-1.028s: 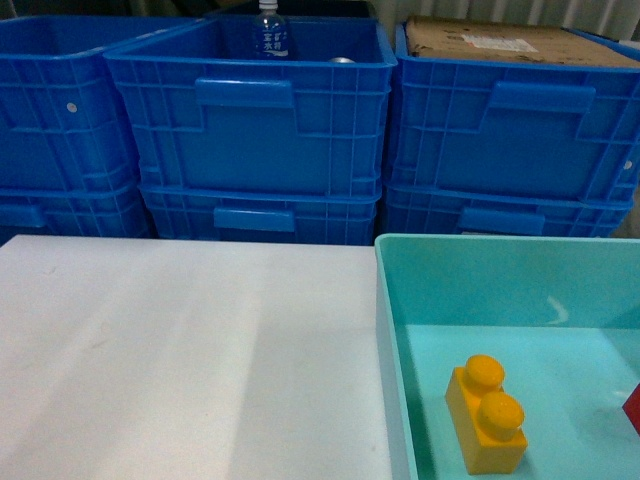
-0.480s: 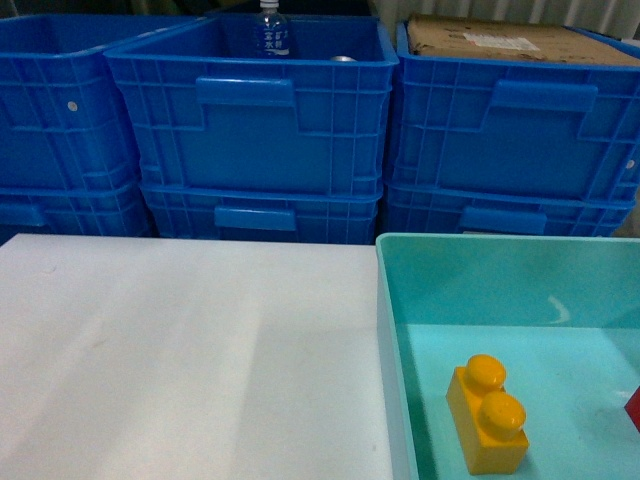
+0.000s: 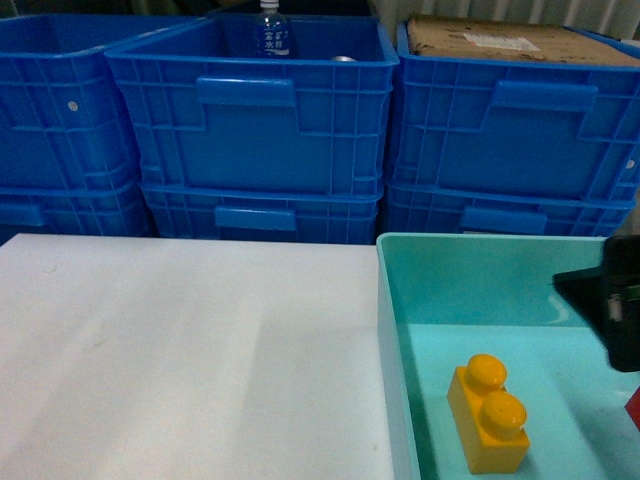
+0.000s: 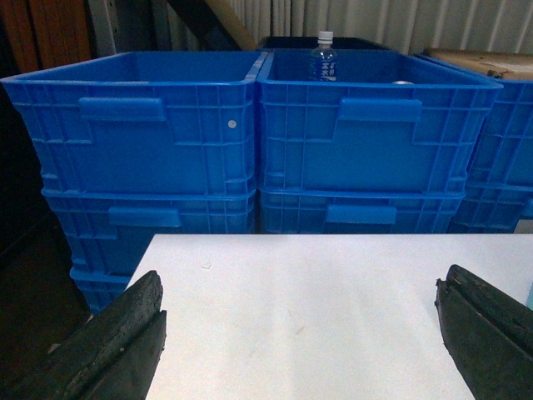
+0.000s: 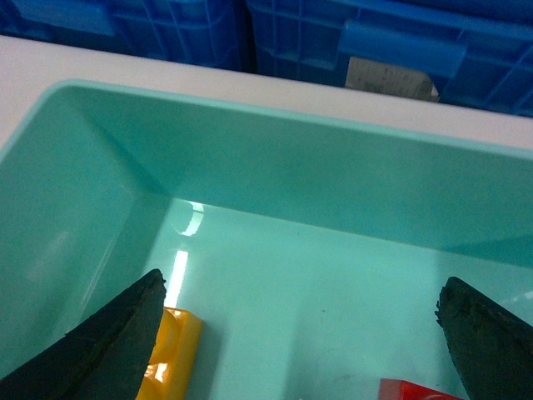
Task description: Pick red block from blue box to shelf
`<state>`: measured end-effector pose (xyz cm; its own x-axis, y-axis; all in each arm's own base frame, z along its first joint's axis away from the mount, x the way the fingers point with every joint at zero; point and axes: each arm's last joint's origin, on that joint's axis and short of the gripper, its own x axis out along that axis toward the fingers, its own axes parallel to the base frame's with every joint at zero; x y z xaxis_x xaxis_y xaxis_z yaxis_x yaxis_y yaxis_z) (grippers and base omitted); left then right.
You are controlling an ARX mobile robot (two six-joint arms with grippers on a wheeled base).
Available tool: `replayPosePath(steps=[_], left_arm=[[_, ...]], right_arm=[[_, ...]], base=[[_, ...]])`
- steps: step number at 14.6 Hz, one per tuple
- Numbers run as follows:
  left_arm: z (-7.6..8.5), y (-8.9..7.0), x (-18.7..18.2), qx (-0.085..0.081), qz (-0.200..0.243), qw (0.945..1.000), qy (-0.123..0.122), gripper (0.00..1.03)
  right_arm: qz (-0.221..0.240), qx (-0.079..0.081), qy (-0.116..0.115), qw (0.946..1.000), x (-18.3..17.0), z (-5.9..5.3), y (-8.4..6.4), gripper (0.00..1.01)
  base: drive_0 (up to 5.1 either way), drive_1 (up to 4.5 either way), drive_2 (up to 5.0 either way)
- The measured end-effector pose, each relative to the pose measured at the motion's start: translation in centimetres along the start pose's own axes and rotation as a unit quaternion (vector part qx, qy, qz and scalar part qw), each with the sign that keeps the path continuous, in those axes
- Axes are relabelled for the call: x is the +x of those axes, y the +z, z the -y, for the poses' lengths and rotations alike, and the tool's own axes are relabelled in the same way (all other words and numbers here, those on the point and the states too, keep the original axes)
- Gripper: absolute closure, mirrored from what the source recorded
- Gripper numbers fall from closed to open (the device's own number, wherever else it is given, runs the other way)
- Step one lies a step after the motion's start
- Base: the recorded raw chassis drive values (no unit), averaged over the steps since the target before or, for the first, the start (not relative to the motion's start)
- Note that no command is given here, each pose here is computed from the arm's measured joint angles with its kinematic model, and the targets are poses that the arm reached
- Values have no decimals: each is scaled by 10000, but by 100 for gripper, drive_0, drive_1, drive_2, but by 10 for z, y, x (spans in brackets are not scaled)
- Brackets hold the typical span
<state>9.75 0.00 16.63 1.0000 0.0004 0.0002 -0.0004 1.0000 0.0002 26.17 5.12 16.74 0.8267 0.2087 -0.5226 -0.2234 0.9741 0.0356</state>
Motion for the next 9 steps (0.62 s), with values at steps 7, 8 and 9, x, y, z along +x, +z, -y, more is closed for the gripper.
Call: replayPosePath(steps=[7, 8, 9], left_arm=[[0, 0, 0, 0, 0, 10000, 2, 5], [0, 0, 0, 0, 0, 10000, 0, 5], [0, 0, 0, 0, 0, 10000, 0, 5]], right_arm=[[-209, 514, -696, 9960, 46, -1, -6, 3], [-199, 527, -717, 9958, 46, 1, -5, 3], [-195, 529, -718, 9958, 46, 1, -5, 3]], base=[[0, 0, 0], [0, 0, 0], [0, 0, 0]])
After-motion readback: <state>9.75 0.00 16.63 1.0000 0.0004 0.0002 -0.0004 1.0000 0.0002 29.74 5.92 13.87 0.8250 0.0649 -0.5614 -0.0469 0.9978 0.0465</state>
